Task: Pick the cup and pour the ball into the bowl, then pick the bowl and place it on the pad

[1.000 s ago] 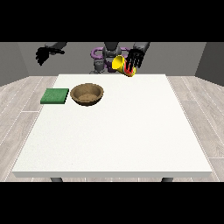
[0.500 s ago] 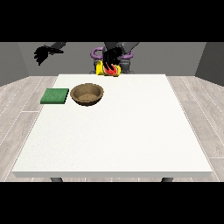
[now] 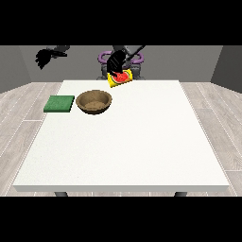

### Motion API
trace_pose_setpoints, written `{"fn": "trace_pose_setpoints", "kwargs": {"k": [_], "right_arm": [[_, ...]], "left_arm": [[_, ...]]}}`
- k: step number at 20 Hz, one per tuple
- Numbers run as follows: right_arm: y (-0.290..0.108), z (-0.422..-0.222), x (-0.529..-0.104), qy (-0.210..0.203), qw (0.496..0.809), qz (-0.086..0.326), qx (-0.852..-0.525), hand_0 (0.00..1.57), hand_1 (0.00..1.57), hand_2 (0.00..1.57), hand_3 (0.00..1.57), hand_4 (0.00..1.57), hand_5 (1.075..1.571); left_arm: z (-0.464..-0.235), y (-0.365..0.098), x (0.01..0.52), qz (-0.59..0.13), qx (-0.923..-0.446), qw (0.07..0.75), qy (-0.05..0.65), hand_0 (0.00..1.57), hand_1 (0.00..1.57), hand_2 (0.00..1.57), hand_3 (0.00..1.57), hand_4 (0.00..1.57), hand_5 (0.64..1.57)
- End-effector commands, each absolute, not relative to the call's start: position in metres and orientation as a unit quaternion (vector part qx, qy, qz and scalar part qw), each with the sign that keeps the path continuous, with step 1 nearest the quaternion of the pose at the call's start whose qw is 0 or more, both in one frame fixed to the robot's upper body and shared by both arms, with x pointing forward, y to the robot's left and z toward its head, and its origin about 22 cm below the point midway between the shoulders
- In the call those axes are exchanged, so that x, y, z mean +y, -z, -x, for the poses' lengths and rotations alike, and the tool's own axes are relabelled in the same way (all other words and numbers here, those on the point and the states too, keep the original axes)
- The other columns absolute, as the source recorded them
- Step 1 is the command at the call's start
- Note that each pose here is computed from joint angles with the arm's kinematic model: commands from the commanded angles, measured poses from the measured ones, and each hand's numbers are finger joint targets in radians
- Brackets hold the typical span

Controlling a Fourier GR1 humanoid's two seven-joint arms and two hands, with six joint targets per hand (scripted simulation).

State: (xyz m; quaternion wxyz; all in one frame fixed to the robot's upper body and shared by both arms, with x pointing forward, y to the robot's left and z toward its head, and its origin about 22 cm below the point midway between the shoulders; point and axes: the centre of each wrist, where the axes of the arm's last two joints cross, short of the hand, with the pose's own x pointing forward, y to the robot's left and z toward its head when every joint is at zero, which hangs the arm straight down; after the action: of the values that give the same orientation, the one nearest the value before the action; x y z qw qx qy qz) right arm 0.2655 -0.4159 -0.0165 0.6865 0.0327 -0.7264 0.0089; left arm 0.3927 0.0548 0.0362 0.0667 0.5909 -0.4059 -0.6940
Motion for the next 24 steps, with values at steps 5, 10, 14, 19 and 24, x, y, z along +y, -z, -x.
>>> {"fn": "trace_pose_setpoints", "kwargs": {"k": [5,10,14,19,24], "right_arm": [[-0.002,-0.296,-0.391,0.007,0.697,-0.046,-0.716,0.00,0.00,0.00,0.00,0.00,1.568],[0.023,-0.262,-0.414,0.038,0.711,-0.011,-0.702,0.00,0.00,0.00,0.00,0.00,1.567],[0.018,-0.258,-0.423,0.051,0.708,0.013,-0.704,0.00,0.00,0.00,0.00,0.22,1.565],[0.008,-0.293,-0.382,0.042,0.671,-0.028,-0.740,0.00,0.00,0.00,0.00,0.33,1.568],[0.007,-0.309,-0.352,0.066,0.668,-0.001,-0.741,0.00,0.00,0.00,0.00,0.25,1.571]], "left_arm": [[-0.395,-0.052,0.042,-0.600,-0.383,0.021,0.702,1.45,1.45,1.57,1.57,1.53,1.135],[-0.399,-0.064,0.072,-0.533,-0.581,0.368,0.493,1.30,1.30,1.57,1.57,1.57,1.190],[-0.395,-0.065,0.090,-0.447,-0.666,0.488,0.343,1.02,1.02,1.26,0.94,1.39,1.300],[-0.380,-0.053,0.119,-0.312,-0.708,0.615,0.156,0.00,0.00,0.00,0.00,0.00,1.541],[-0.355,-0.050,0.127,-0.140,-0.774,0.610,0.099,0.00,0.00,0.00,0.00,0.00,1.563]]}}
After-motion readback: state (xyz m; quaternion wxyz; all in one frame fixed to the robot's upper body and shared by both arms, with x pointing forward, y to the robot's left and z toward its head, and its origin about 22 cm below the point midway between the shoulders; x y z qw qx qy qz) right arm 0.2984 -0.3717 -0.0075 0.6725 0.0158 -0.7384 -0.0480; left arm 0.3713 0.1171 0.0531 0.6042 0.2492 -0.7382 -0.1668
